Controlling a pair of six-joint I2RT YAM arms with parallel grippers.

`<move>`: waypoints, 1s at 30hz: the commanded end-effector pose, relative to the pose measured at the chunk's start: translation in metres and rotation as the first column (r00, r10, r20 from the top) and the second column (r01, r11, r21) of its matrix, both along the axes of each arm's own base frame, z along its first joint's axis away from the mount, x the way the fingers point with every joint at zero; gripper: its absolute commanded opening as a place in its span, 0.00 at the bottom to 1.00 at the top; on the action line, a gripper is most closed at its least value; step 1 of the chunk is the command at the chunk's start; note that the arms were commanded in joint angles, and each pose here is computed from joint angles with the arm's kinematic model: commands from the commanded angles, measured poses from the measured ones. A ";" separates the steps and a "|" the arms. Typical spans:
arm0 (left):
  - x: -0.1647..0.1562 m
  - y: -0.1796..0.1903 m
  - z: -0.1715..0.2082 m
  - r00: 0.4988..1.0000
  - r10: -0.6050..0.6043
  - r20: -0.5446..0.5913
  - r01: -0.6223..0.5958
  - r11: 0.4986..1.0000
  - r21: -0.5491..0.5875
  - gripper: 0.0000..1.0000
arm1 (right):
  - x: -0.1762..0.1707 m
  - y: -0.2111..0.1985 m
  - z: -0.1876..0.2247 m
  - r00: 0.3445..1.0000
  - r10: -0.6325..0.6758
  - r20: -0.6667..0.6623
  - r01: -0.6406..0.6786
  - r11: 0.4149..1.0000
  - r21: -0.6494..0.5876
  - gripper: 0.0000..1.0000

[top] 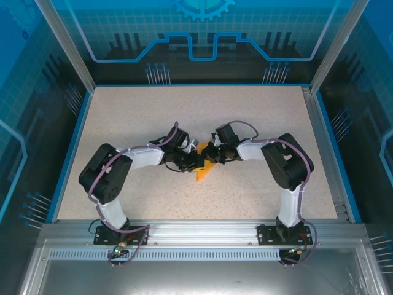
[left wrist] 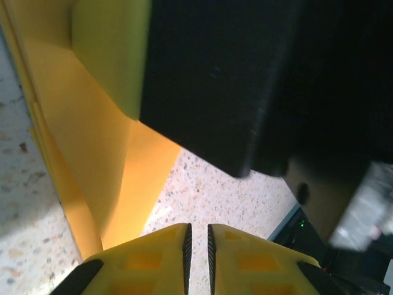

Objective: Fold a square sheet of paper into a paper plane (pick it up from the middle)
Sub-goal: Fourth fold the wing at the center of the table.

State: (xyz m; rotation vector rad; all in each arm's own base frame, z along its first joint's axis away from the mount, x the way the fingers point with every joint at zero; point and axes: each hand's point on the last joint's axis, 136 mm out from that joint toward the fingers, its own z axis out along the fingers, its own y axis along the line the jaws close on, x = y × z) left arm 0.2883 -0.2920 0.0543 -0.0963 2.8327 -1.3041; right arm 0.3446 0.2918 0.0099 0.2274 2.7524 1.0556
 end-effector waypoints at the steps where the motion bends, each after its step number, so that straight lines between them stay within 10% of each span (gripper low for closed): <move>1: 0.006 -0.009 -0.001 1.000 0.003 -0.014 -0.004 0.999 -0.035 0.18 | -0.042 -0.040 -0.074 0.982 -0.044 -0.184 0.002 0.976 -0.218 0.11; 16: -0.042 0.032 -0.070 0.987 -0.008 -0.162 0.037 0.983 0.178 0.14 | -0.044 -0.041 -0.077 0.980 -0.045 -0.194 0.000 0.975 -0.223 0.11; 30: -0.052 0.041 -0.045 0.994 -0.041 -0.106 0.060 0.981 0.186 0.12 | -0.044 -0.039 -0.078 0.979 -0.045 -0.198 -0.001 0.975 -0.222 0.11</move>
